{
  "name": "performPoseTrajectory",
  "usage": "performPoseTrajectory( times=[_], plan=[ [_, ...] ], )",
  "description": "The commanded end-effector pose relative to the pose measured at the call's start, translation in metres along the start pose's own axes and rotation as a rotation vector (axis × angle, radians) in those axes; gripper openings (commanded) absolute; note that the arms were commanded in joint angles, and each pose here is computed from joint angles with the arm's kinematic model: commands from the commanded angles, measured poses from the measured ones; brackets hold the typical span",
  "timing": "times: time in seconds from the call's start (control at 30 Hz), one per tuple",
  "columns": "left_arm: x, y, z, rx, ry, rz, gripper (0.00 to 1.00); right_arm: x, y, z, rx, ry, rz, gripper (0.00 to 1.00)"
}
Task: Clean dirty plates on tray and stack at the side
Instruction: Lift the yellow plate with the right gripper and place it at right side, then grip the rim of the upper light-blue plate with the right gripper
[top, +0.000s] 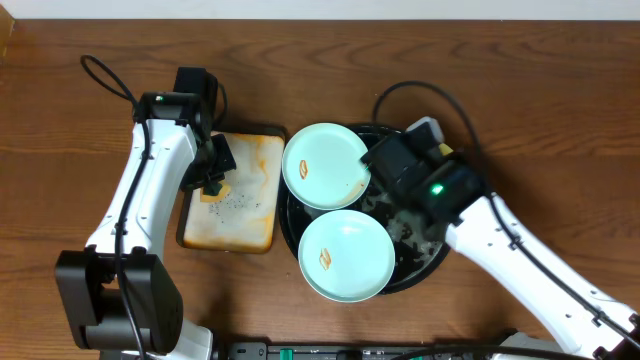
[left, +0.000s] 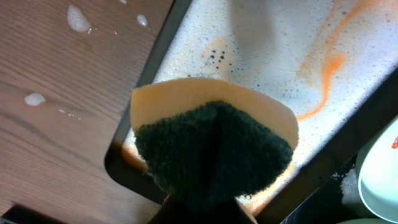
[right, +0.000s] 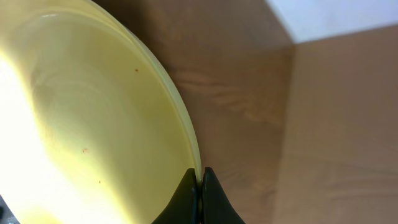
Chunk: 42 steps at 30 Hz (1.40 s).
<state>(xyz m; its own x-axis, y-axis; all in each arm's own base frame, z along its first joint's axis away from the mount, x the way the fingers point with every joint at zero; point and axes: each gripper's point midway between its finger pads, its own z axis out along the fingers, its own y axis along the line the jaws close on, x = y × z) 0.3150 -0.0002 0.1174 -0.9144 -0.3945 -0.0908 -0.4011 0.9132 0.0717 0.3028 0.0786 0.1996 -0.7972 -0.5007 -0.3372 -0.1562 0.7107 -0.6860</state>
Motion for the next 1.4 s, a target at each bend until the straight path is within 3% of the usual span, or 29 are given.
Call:
performPoseTrajectory(
  times=[0.0,0.33,0.6,0.77,1.0,1.2,1.33,1.37],
  plan=[
    [0.001,-0.002,0.000,0.016,0.006,0.009,0.08,0.004,-0.004,0.012,-0.122,0.062,0.168,0.01],
    [0.001,-0.002,0.000,0.016,0.006,0.023,0.08,0.040,-0.047,0.083,-0.449,0.267,0.658,0.01],
    [0.001,-0.002,0.000,0.016,0.006,0.024,0.08,0.108,-0.129,0.137,-0.348,0.343,1.027,0.01],
    [0.001,-0.002,0.000,0.016,0.006,0.023,0.07,0.156,-0.148,0.168,-0.277,0.452,1.190,0.01],
    [0.001,-0.002,0.000,0.016,0.006,0.031,0.07,0.186,-0.120,0.211,-0.327,0.601,1.227,0.01],
    [0.001,-0.002,0.000,0.016,0.006,0.039,0.08,0.189,-0.115,0.236,-0.319,0.600,1.241,0.02],
    [0.001,-0.002,0.000,0.016,0.006,0.038,0.08,0.192,-0.122,0.232,-0.295,0.601,1.272,0.74],
    [0.001,-0.002,0.000,0.016,0.006,0.039,0.08,0.192,-0.124,0.229,-0.293,0.597,1.277,0.78]
  ],
)
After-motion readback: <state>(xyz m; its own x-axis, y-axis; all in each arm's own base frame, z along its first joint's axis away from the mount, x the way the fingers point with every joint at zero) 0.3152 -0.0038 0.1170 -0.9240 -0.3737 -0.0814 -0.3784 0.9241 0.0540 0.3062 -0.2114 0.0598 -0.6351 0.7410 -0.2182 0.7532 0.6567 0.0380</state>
